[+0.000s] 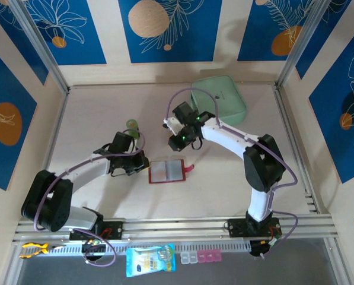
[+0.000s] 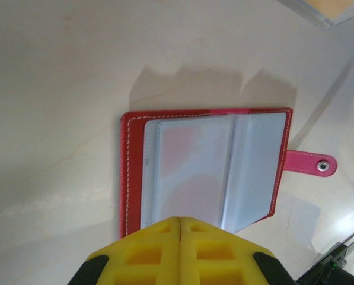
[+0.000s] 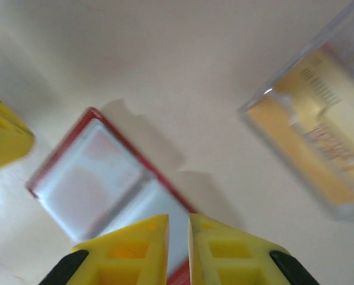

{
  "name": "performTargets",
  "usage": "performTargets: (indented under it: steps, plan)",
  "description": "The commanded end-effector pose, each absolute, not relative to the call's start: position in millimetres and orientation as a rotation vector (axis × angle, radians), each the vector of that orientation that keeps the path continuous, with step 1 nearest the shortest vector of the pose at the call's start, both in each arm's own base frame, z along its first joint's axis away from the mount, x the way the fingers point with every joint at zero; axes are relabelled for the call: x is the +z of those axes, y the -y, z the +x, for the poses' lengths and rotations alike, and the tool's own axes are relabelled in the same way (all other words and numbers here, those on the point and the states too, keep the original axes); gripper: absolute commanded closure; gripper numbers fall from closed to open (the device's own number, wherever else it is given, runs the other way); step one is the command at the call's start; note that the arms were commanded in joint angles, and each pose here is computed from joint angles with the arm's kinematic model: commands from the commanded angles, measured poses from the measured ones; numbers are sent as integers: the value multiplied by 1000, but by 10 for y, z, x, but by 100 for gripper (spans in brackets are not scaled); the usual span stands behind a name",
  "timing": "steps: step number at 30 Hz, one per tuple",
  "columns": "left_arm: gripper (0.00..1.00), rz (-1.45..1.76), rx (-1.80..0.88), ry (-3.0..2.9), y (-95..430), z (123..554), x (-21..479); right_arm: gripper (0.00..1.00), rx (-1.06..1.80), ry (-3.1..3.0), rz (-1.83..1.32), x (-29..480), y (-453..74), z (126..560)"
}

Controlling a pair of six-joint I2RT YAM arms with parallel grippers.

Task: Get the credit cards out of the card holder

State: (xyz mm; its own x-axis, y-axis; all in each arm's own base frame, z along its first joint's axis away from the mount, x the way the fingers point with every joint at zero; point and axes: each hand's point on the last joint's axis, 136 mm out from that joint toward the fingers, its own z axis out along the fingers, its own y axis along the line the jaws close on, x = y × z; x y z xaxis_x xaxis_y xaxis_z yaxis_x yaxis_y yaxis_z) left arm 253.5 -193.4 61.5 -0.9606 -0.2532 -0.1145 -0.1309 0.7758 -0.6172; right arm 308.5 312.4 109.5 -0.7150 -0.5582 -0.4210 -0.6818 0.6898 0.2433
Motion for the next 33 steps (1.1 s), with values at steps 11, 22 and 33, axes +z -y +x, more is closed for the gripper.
performTargets:
  steps: [11,22,33]
  plan:
    - [100,-265,-997,-2786,1971,2399,478,86,900,-2900,-288,970,-3342,2606]
    - [100,-250,-937,-2853,1994,2347,314,78,924,-2964,-266,772,-3380,2490]
    - [100,-260,-918,-2879,1984,2329,193,67,979,-2987,-225,720,-3455,2478]
